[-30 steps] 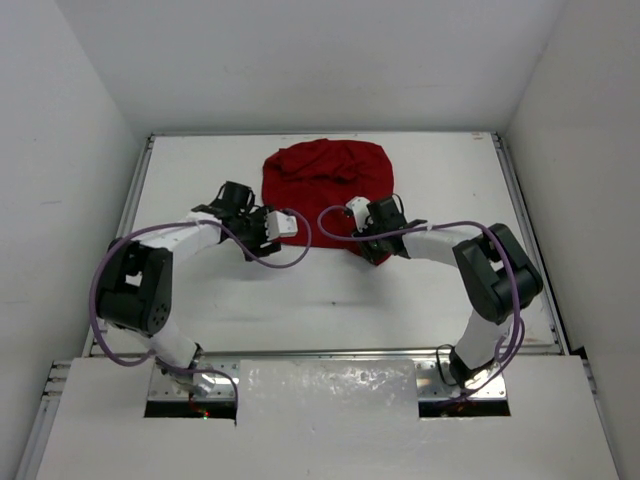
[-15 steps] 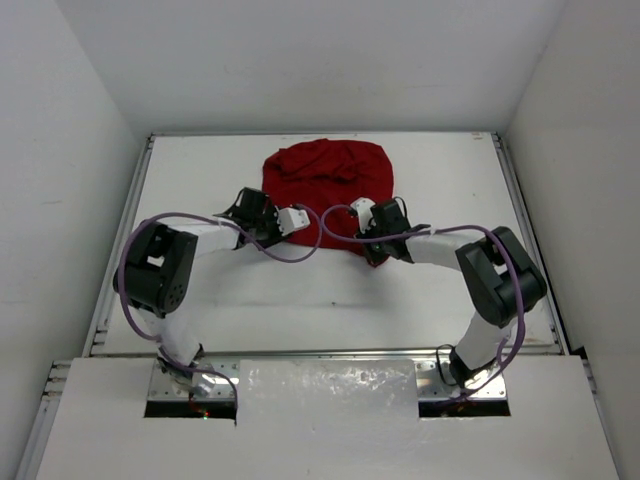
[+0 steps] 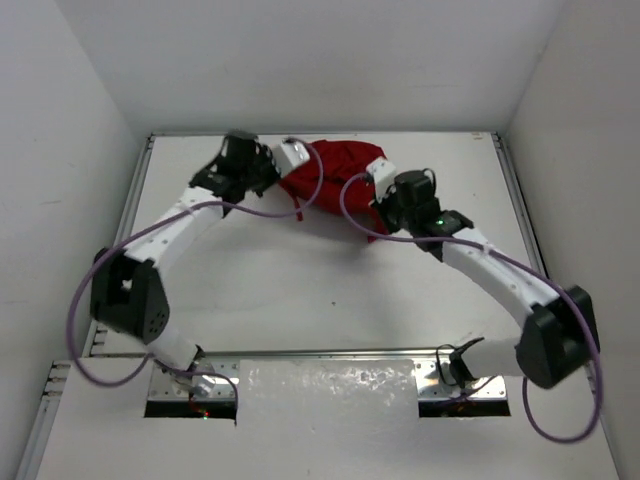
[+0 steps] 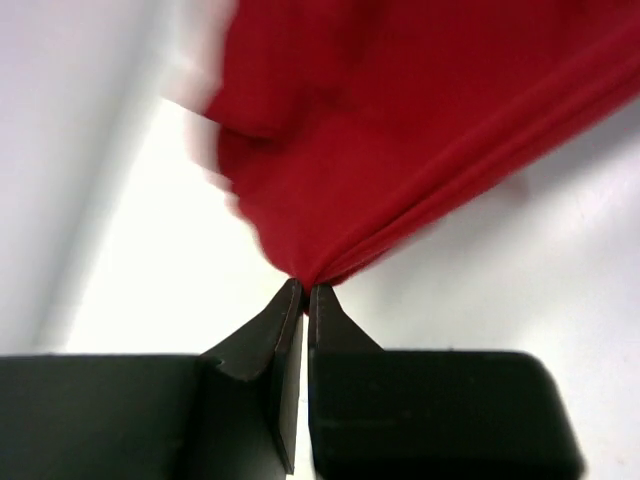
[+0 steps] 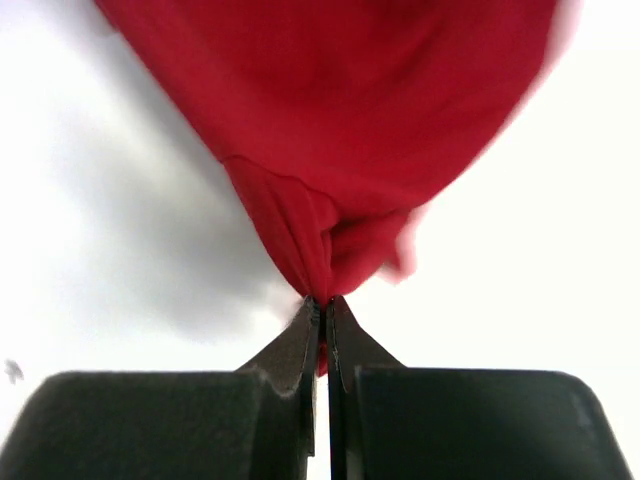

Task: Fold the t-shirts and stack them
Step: Flatten out the tshirt

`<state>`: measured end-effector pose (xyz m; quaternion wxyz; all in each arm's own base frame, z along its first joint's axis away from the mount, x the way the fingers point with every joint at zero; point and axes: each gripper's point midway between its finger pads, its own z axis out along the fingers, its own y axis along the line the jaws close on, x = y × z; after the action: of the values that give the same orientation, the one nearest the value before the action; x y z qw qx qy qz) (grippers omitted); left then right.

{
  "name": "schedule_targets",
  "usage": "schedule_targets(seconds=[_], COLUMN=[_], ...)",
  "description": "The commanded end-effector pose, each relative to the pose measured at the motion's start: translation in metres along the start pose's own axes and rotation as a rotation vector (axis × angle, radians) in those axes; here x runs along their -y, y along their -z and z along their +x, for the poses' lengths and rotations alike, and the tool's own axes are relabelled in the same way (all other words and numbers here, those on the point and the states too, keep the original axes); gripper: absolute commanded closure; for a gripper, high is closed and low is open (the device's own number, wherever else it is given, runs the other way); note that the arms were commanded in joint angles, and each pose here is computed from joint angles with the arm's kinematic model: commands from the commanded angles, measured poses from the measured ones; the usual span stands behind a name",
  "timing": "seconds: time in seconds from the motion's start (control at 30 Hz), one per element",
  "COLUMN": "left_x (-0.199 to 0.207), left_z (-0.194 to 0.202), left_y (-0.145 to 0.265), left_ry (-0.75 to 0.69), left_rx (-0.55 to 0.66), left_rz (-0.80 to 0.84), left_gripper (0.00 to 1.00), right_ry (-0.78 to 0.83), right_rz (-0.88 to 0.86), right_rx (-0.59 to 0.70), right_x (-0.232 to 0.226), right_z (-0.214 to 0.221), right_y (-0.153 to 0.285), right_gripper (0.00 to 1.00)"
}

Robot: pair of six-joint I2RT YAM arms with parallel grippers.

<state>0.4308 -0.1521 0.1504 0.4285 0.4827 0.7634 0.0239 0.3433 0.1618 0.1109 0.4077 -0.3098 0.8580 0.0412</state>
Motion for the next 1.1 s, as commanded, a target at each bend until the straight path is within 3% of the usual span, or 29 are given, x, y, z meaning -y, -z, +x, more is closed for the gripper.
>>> schedule_targets(seconds=[0.0,0.1,0.3,0.37,0.47,0.53,0.67,0.8,0.87,0.9,0.97,1.0,1.07], left_x=[-0.061,-0.063,-0.040,-0.038,-0.041,-0.040,-0.044,-0.071,-0.081,-0.090,-0.100,-0.105,-0.113], left_z=[-0.091,-0.125,-0.183,-0.197,-0.210,-0.215,-0.213,-0.198,-0.191,-0.176,-0.162,-0.145,-0.132], left_y=[0.108,0.173,0.315,0.347,0.379,0.379,0.341,0.263,0.236,0.204,0.172,0.135,0.100], left_ry=[-0.016,-0.066,-0.244,-0.225,-0.195,-0.174,-0.114,-0.040,0.012,0.063,0.115,0.139,0.141], left_rx=[0.185,0.251,0.591,0.679,0.754,0.770,0.711,0.562,0.543,0.510,0.470,0.403,0.361], left_rz=[-0.161,-0.154,-0.187,-0.208,-0.236,-0.217,-0.160,-0.153,-0.104,-0.048,-0.014,0.012,0.015], left_gripper=[1.00,1.00,1.00,1.00,1.00,1.00,1.00,1.00,1.00,1.00,1.00,1.00,1.00], right_ry=[0.057,0.103,0.187,0.205,0.213,0.212,0.207,0.209,0.209,0.212,0.172,0.153,0.097], right_rz=[0.158,0.185,0.139,0.116,0.110,0.103,0.107,0.201,0.264,0.250,0.248,0.225,0.226], right_rx=[0.205,0.371,0.613,0.725,0.804,0.817,0.771,0.687,0.612,0.527,0.471,0.409,0.349], right_x=[0.042,0.052,0.046,0.041,0.039,0.038,0.041,0.061,0.079,0.081,0.096,0.101,0.116], right_z=[-0.085,-0.135,-0.197,-0.217,-0.230,-0.233,-0.232,-0.235,-0.239,-0.238,-0.240,-0.239,-0.234], right_y=[0.070,0.139,0.248,0.294,0.331,0.337,0.305,0.252,0.229,0.187,0.153,0.110,0.066], right_gripper=[1.00,1.00,1.00,1.00,1.00,1.00,1.00,1.00,1.00,1.00,1.00,1.00,1.00])
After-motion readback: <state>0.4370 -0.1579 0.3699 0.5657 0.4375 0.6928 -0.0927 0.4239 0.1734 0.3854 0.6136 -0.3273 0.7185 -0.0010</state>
